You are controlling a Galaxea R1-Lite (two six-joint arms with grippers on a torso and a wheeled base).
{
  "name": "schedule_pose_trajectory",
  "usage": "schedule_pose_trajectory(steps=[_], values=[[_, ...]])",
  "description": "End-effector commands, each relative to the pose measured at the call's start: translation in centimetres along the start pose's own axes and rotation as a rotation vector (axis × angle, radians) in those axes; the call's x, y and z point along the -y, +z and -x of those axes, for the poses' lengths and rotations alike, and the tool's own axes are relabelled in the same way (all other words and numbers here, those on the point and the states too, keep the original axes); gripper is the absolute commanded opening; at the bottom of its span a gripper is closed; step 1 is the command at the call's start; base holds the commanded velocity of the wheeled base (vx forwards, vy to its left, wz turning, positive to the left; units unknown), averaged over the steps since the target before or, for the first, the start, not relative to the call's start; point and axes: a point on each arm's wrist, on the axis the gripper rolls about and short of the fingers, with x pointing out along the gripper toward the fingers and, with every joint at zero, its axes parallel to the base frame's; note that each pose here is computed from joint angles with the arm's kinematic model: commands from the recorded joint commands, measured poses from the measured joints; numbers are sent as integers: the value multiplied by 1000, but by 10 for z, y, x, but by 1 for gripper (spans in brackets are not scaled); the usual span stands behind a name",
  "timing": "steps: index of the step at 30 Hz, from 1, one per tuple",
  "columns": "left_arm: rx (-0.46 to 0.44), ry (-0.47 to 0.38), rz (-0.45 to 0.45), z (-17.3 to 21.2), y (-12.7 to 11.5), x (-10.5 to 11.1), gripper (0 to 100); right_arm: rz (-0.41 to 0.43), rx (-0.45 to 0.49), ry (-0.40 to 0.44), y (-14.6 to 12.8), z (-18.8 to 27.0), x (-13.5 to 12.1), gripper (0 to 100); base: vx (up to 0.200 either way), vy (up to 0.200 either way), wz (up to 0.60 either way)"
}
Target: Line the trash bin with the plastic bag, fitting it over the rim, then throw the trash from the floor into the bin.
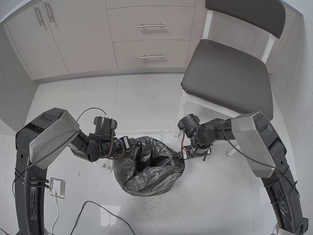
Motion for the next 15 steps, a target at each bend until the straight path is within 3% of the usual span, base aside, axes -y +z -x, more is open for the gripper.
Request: schedule_pose_trajectory(steps=[1, 7, 15], values=[[-4, 3, 1, -1, -1, -1, 100, 3, -11, -2, -4, -9, -1, 100, 0, 0, 0], [-3, 4, 3, -1, -1, -2, 100, -13, 22, 6, 12, 24, 7, 100, 0, 0, 0], [1, 1, 4, -2, 0, -1, 100, 17, -26, 28, 15, 72, 9, 100, 0, 0, 0]])
